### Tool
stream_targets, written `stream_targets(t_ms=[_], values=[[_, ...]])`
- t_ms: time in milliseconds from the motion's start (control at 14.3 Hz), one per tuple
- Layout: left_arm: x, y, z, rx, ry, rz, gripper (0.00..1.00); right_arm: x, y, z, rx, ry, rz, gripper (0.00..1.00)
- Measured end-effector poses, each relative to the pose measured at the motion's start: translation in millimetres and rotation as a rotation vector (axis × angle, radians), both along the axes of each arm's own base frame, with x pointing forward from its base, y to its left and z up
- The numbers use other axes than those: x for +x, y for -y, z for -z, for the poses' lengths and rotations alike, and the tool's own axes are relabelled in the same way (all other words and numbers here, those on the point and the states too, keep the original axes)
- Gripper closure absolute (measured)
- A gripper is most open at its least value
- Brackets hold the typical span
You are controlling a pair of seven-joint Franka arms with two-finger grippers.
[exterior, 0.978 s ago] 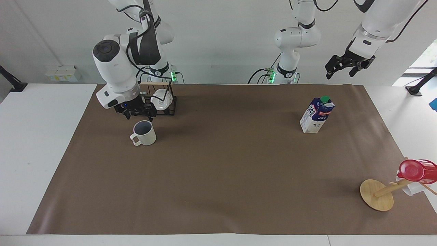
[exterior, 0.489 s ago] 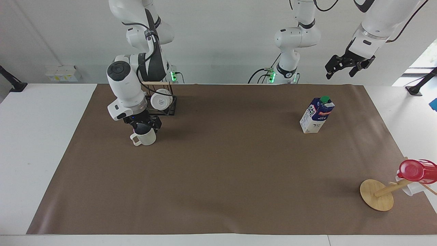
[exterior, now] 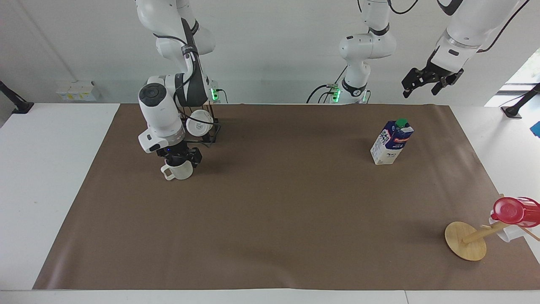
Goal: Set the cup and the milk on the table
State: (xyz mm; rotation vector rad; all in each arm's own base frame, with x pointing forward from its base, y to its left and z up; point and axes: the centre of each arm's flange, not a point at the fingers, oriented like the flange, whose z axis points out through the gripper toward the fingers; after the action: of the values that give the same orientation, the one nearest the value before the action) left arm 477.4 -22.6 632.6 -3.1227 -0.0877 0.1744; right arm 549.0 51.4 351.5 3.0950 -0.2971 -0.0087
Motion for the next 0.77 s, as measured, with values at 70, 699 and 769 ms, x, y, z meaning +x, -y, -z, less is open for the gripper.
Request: stream_targets(t_ms=[70,699,769], values=[[0.0,0.0,0.0,0.0,0.0,0.0,0.0,0.6,-0.1,3.4,-0.001,-0.002,0.0,0.0],[0.0,0.0,0.0,0.0,0.0,0.0,0.0,1.9,-0.7,8.8,-0.002,-0.004,-0.001,0.55],[0.0,0.0,0.0,0.0,0.0,0.0,0.0,2.1,-0.8,8.5,-0.002,-0.003,-0.001,0.67]])
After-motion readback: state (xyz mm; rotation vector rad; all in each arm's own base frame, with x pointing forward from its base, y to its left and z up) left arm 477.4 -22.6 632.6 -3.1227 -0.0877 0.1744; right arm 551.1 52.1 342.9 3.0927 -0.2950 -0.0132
